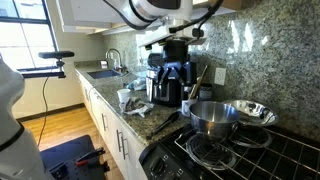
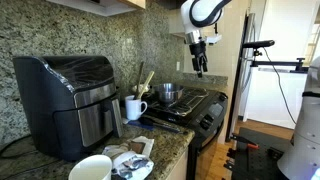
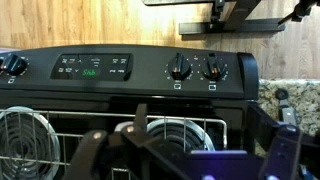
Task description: Open and close the air fryer
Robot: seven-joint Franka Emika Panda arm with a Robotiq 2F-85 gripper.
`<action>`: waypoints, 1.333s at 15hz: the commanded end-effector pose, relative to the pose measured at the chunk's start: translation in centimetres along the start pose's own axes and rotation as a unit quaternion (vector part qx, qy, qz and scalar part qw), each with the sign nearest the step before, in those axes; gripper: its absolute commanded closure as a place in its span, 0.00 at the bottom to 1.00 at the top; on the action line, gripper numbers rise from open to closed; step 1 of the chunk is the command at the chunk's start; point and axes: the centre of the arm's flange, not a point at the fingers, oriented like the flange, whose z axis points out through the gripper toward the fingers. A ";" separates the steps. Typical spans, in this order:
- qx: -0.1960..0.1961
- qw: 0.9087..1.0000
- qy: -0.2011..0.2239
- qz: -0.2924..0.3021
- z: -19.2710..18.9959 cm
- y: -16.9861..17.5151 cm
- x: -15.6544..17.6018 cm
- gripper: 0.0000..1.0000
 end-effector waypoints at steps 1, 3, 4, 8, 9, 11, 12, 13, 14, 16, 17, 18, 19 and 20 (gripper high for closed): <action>0.000 1.000 0.000 0.000 0.0 0.0 0.0 0.00; 0.000 1.000 0.000 0.000 0.0 0.0 0.0 0.00; 0.000 1.000 0.000 0.000 0.0 0.0 0.0 0.00; 0.000 1.000 0.000 0.000 0.0 0.0 0.0 0.00; 0.000 1.000 0.000 0.000 0.0 0.0 0.0 0.00; 0.000 1.000 0.000 0.000 0.0 0.0 0.0 0.00; 0.000 1.000 0.000 0.000 0.0 0.0 0.0 0.00; 0.000 1.000 0.000 0.000 0.0 0.0 0.0 0.00; 0.000 1.000 0.000 0.000 0.0 0.0 0.0 0.00; 0.000 1.000 0.000 0.000 0.0 0.0 0.0 0.00; 0.000 1.000 0.000 0.000 0.0 0.0 0.0 0.00; 0.000 1.000 0.000 0.000 0.0 0.0 0.0 0.00; 0.000 1.000 -0.003 -0.005 0.3 -0.4 0.2 0.00; 0.002 1.000 -0.006 -0.015 0.8 -1.1 0.6 0.00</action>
